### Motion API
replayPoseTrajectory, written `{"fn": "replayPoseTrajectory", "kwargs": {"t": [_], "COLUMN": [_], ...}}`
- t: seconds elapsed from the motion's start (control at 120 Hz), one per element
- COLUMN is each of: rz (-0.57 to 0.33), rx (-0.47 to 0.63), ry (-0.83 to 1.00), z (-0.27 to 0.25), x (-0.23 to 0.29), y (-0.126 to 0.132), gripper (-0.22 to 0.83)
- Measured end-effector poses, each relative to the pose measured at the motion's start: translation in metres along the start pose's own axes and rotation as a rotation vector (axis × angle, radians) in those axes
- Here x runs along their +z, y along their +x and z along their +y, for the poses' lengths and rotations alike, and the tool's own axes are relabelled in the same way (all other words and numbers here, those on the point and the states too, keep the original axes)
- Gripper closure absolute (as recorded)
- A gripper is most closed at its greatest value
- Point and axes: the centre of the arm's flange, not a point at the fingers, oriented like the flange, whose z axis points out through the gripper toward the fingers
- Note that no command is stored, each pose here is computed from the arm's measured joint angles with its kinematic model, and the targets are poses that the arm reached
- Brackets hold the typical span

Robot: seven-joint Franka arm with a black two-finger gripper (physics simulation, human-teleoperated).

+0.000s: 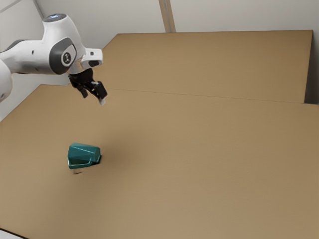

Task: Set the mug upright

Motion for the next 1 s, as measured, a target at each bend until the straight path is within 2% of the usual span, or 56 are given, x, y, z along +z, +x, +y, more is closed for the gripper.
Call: {"fn": "replayPoseTrajectory", "kwargs": {"t": [0.108,0.208,0.3,0.408,0.517,0.658,0.775,1.0], "rz": [0.017,0.034,0.034,0.034,0.020,-0.008,-0.018,0.014], "rx": [-0.022,-0.122,-0.235,-0.356,-0.411,-0.328,-0.290,-0.277], "ry": [-0.022,-0.134,-0.233,-0.309,-0.371,-0.453,-0.509,-0.674], "z": [-0.005,-0.035,-0.083,-0.149,-0.189,-0.180,-0.180,-0.176], "x": [-0.006,0.002,0.016,0.036,0.062,0.098,0.125,0.186], "y": [-0.005,-0.028,-0.060,-0.110,-0.151,-0.146,-0.151,-0.160], "gripper": [0.00,0.00,0.00,0.00,0.00,0.00,0.00,0.00]}}
